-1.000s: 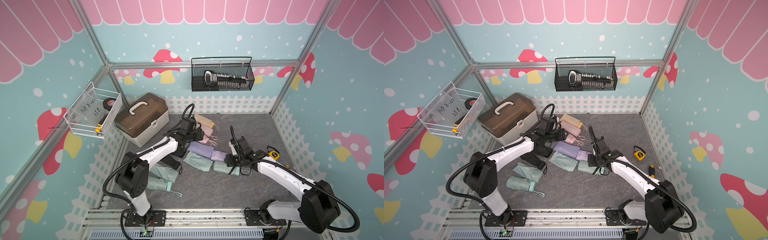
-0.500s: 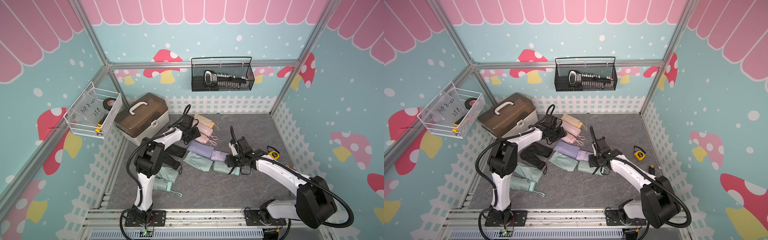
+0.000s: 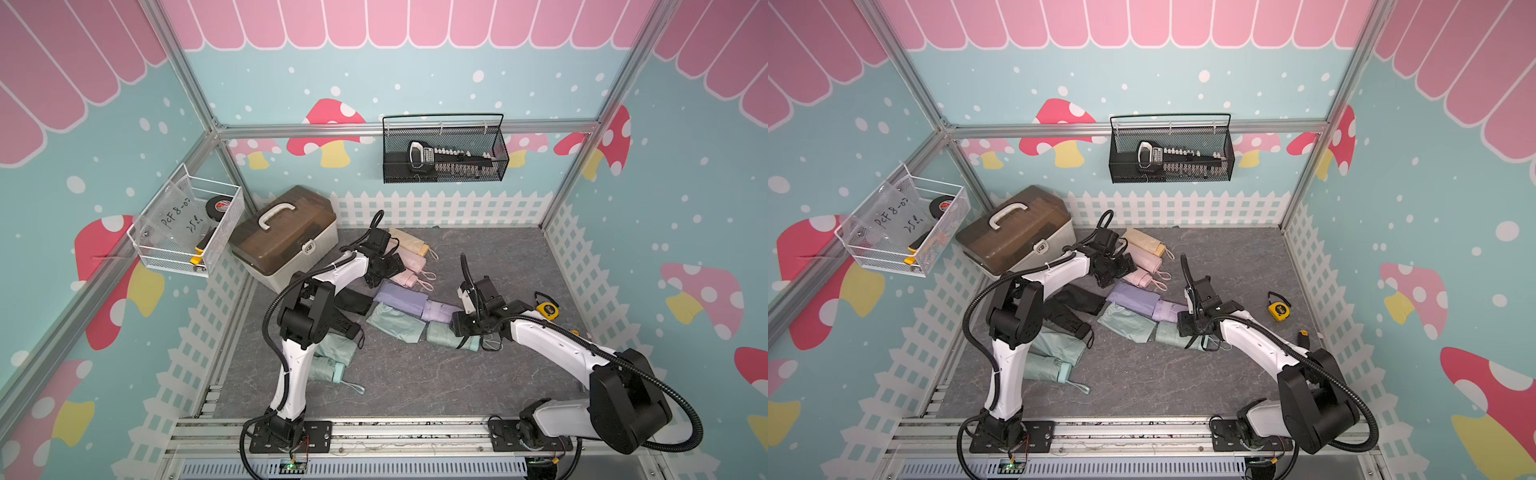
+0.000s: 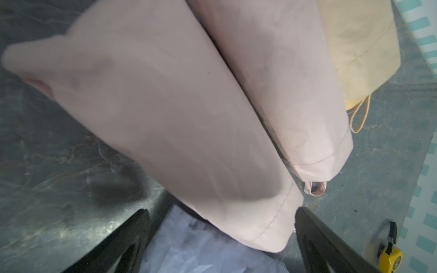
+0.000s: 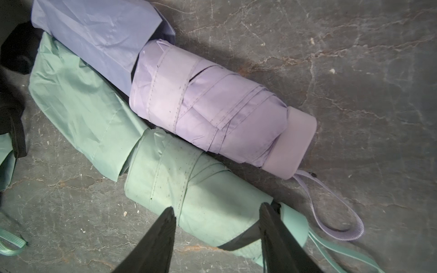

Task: Take umbrellas out of sleeves
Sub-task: Pick up the umbrella from the center of the board.

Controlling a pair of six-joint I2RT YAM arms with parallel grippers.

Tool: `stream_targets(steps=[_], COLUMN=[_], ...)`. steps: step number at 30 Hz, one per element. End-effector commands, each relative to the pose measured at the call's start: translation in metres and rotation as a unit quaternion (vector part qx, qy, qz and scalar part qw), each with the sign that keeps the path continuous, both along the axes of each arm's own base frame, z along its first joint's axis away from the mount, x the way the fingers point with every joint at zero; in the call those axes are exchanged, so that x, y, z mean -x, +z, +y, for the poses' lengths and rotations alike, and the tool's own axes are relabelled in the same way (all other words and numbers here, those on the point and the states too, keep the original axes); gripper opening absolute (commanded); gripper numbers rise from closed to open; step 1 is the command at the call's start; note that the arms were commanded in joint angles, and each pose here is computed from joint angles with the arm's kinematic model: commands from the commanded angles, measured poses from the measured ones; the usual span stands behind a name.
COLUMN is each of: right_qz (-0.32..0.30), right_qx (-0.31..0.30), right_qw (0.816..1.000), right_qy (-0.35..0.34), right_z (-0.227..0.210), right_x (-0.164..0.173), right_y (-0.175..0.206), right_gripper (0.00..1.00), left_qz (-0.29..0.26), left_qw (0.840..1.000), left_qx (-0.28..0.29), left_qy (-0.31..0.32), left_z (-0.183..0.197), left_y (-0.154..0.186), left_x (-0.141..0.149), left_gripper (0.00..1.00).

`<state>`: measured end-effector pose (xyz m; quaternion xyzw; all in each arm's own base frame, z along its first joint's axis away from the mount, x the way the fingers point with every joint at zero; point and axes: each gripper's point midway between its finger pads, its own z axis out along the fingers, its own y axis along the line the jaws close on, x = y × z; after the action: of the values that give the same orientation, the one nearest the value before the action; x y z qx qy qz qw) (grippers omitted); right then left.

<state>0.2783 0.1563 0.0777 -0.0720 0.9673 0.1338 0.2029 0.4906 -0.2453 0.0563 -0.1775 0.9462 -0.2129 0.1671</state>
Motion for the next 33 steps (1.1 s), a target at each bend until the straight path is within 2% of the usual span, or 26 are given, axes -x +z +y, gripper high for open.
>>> stream_targets(steps=[1,7,15,22,24,27,30,31,33], right_qz=[0.011,0.011,0.019,0.015,0.015,0.019,0.020,0.019,0.022], right_qx=[-0.001,0.004,-0.003,-0.001,0.001,0.002,0.002,0.001,0.000], right_qw=[1.000,1.000,1.000,1.000,1.000,1.000,1.000,1.000,1.000], right_qy=[0.005,0.004,0.004,0.005,0.003,0.003,0.003,0.003,0.004], right_z=[-0.001,-0.004,-0.002,-0.004,-0.005,-0.007,-0.008,-0.008,-0.007], right_x=[0.005,0.007,0.008,0.009,0.010,0.012,0.014,0.014,0.016], right_y=[-0.009,-0.012,-0.019,-0.018,-0.019,-0.022,-0.023,-0.023,-0.025], right_gripper=[0.56,0.56,0.56,0.56,0.55,0.55,0.55,0.55,0.55], left_qz=[0.003,0.018,0.040,0.045,0.044,0.041,0.027,0.021,0.008], left_qw=[1.000,0.999,0.994,0.992,0.992,0.994,0.996,0.996,0.996], left_qx=[-0.012,-0.026,-0.098,-0.115,-0.114,-0.099,-0.083,-0.081,-0.075], left_qy=[0.016,0.026,0.032,0.032,0.028,0.025,0.028,0.031,0.038], left_z=[0.002,0.004,0.013,0.017,0.017,0.014,0.009,0.008,0.007], left_y=[-0.007,-0.015,-0.022,-0.031,-0.034,-0.037,-0.030,-0.027,-0.019], left_x=[-0.008,-0.013,-0.016,-0.015,-0.016,-0.018,-0.020,-0.021,-0.022], left_gripper=[0.97,0.97,0.95,0.87,0.80,0.60,0.44,0.41,0.39])
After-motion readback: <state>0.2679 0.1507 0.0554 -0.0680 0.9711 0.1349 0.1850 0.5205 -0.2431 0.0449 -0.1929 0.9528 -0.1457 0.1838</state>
